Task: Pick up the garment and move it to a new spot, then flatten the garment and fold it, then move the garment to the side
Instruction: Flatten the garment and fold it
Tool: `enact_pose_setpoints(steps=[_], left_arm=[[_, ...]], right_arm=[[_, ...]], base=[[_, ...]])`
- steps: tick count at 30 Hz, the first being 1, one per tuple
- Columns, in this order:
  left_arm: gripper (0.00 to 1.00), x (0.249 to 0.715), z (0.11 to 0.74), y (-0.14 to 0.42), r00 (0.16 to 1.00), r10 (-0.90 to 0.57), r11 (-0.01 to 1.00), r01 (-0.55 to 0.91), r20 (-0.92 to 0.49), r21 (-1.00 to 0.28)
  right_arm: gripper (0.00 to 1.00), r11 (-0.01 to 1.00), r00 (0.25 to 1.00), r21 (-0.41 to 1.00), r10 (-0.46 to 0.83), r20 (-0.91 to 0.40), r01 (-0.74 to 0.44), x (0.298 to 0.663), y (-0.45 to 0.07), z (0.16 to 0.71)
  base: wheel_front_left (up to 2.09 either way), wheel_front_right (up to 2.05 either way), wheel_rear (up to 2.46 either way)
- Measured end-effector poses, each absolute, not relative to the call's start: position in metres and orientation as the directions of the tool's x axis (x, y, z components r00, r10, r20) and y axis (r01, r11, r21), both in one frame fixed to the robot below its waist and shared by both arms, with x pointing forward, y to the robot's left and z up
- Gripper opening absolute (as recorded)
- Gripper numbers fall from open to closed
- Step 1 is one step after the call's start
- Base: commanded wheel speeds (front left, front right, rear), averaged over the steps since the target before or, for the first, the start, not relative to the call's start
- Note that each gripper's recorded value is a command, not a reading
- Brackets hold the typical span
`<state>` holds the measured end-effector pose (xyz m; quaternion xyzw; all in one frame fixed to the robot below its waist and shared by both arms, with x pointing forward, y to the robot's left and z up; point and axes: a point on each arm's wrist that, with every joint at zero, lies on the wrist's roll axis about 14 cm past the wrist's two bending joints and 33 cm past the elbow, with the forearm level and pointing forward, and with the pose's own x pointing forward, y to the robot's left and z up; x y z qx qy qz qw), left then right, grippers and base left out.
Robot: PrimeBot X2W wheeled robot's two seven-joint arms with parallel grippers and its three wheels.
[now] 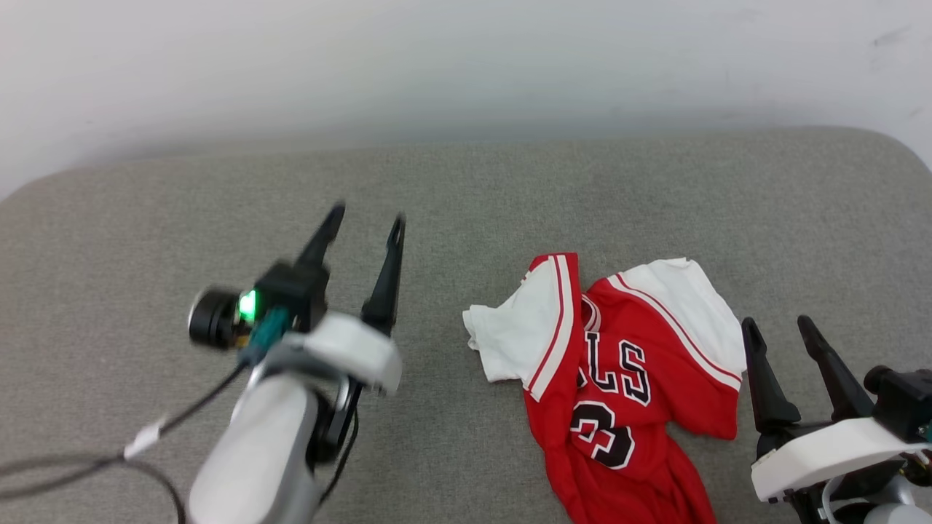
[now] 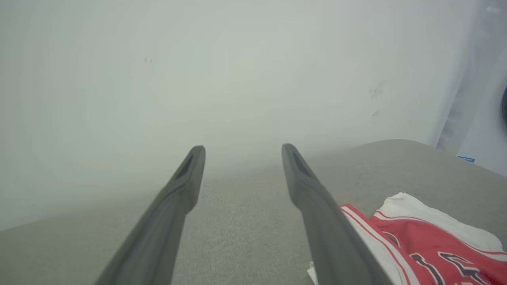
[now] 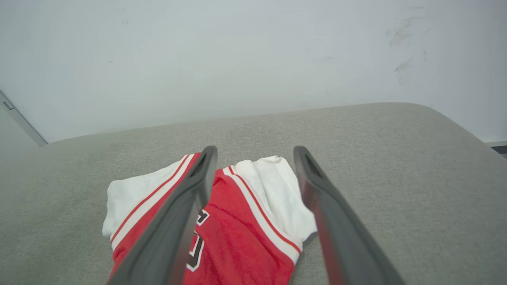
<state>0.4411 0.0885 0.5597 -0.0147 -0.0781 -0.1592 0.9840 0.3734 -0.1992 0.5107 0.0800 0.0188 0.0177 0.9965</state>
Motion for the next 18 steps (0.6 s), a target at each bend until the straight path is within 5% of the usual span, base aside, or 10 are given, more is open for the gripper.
enact_pose_setpoints(steps=[5, 18], left_arm=[[1.00, 0.475, 0.589, 0.042, 0.875, -0.456, 0.889, 0.455, 0.162, 0.049], [1.00, 0.482, 0.454, -0.029, 0.655, -0.620, 0.715, 0.698, -0.433, 0.033]], right_arm=[[1.00, 0.987, 0.999, 0.158, 0.029, -0.018, -0.026, 0.381, -0.200, 0.515], [1.00, 0.985, 0.996, 0.160, -0.058, -0.066, 0.068, 0.383, -0.223, 0.495]], base=[[0.00, 0.00, 0.00], [0.00, 0.00, 0.00]])
